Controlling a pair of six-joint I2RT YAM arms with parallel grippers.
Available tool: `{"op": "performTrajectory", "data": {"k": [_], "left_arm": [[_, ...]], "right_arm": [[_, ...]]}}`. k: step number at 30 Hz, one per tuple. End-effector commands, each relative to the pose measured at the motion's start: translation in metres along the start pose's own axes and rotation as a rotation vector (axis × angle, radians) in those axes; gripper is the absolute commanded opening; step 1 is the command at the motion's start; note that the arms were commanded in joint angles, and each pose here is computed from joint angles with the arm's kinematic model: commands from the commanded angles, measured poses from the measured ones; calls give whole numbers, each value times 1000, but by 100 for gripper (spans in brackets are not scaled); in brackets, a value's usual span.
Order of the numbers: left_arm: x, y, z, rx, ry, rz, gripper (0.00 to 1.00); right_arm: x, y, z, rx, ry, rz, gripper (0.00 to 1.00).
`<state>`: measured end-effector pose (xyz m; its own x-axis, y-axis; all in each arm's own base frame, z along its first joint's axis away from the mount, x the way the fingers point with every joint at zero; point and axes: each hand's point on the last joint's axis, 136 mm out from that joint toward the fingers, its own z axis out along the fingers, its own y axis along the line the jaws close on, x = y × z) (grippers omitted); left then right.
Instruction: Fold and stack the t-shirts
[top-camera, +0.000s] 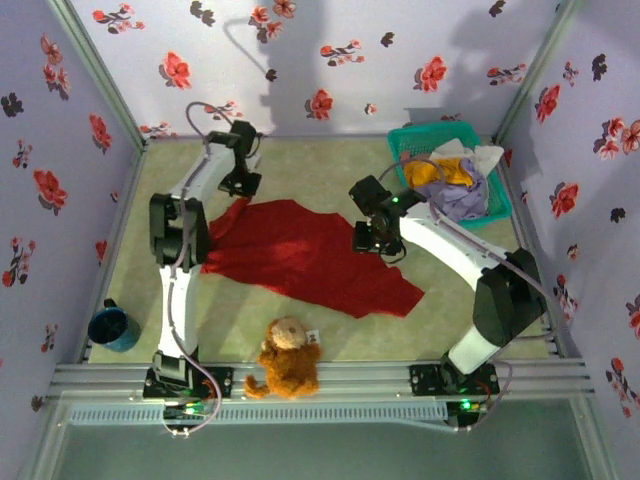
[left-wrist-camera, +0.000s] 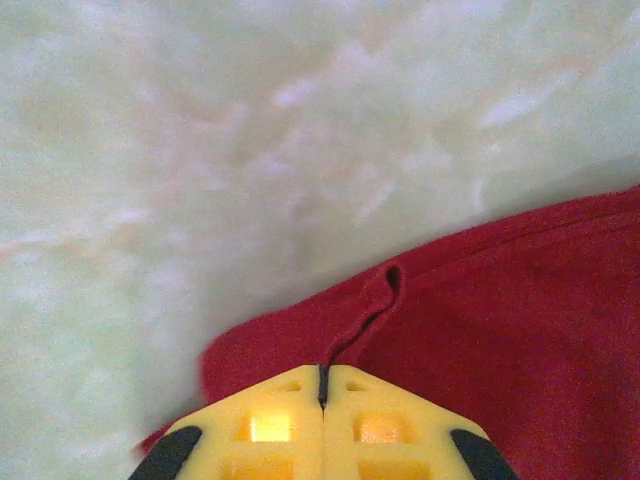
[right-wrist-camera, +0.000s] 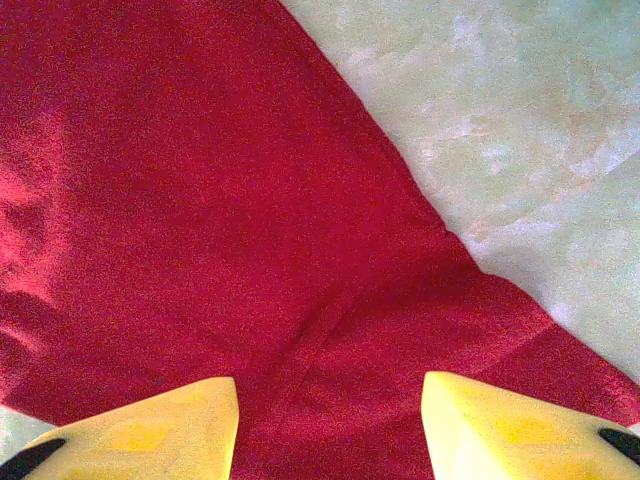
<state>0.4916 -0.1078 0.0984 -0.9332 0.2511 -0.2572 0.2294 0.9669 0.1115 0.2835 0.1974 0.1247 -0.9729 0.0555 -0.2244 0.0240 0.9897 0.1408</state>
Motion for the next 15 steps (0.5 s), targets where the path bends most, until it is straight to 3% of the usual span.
{"op": "performTrajectory", "data": {"k": [1, 7, 10, 15], "left_arm": [[-21, 55, -109, -47, -249, -167, 0], [14, 155, -178, 33, -476, -557, 0], [50, 200, -184, 72, -529, -736, 0], [99, 234, -172, 148, -514, -916, 0]], "right_arm": [[-8, -2, -13, 1, -43, 2, 53], [-9, -4, -4, 29, -23, -5, 53], [-11, 0, -2, 16, -26, -5, 54], [-12, 10, 14, -5, 11, -17, 55]]}}
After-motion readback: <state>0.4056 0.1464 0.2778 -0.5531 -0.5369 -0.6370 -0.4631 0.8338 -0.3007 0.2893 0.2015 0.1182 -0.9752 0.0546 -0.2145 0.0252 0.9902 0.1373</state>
